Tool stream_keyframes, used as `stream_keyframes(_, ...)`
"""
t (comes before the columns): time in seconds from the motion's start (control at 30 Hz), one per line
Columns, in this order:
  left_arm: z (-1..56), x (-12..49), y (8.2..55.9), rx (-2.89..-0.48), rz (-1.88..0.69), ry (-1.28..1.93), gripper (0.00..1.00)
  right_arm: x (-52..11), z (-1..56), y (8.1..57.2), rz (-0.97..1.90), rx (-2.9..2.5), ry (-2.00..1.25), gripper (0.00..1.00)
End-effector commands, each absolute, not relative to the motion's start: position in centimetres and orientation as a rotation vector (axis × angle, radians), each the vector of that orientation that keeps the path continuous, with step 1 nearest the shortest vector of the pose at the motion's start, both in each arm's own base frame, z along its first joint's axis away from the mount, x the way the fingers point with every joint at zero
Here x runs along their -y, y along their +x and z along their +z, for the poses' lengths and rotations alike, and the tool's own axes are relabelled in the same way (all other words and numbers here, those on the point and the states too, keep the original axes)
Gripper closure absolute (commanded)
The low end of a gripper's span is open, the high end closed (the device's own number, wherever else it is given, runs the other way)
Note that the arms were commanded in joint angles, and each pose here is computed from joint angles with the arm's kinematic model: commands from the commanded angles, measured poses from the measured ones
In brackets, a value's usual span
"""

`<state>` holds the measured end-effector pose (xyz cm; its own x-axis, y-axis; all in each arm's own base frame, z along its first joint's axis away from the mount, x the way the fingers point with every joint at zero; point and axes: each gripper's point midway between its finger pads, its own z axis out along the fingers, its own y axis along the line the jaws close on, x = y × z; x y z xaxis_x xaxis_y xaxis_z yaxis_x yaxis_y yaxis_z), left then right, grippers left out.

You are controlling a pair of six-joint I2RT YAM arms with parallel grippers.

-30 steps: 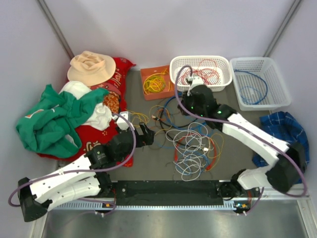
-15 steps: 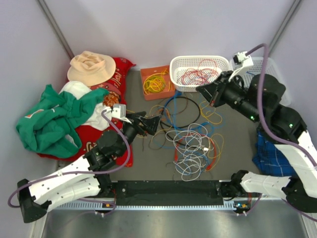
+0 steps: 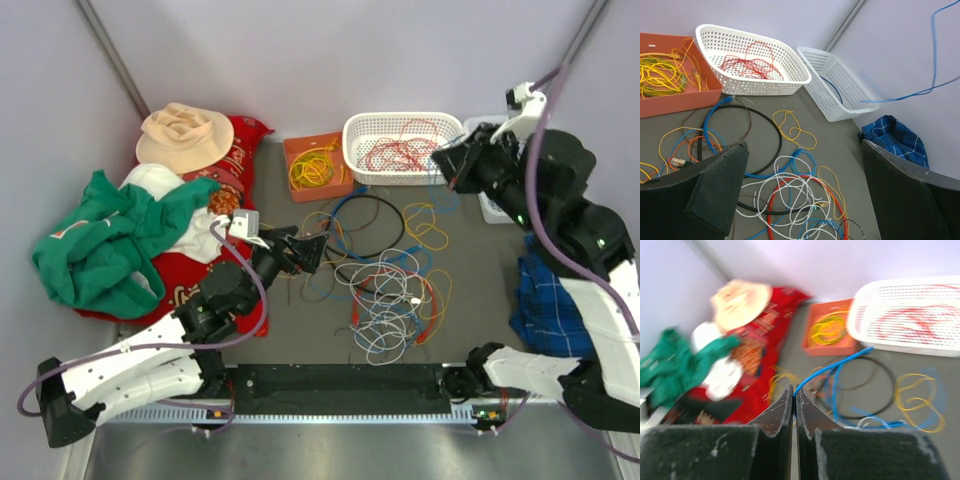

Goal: Untangle the cables

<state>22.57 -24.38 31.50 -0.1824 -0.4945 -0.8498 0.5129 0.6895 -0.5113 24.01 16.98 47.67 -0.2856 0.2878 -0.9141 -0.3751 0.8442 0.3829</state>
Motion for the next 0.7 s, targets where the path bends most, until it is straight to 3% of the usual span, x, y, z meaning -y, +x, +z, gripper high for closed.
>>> stream_keyframes(0.0, 31.2, 23.0, 21.8, -1.509, -0.946, -0.064, 0.02, -13.0, 48.1, 29.5, 0.536, -1.725, 0.153, 1.00)
stream_keyframes(0.37, 26.3, 22.2, 20.9, -1.648, -0.948, -0.116, 0.01, -1.6, 53.2, 39.4, 0.186, -1.427, 0.595, 1.00)
stream_keyframes(0.67, 24.3, 21.7, 20.2, -1.670, -0.977, -0.134, 0.01, 6.7, 47.6, 45.2, -0.052, -1.407, 0.836, 1.00)
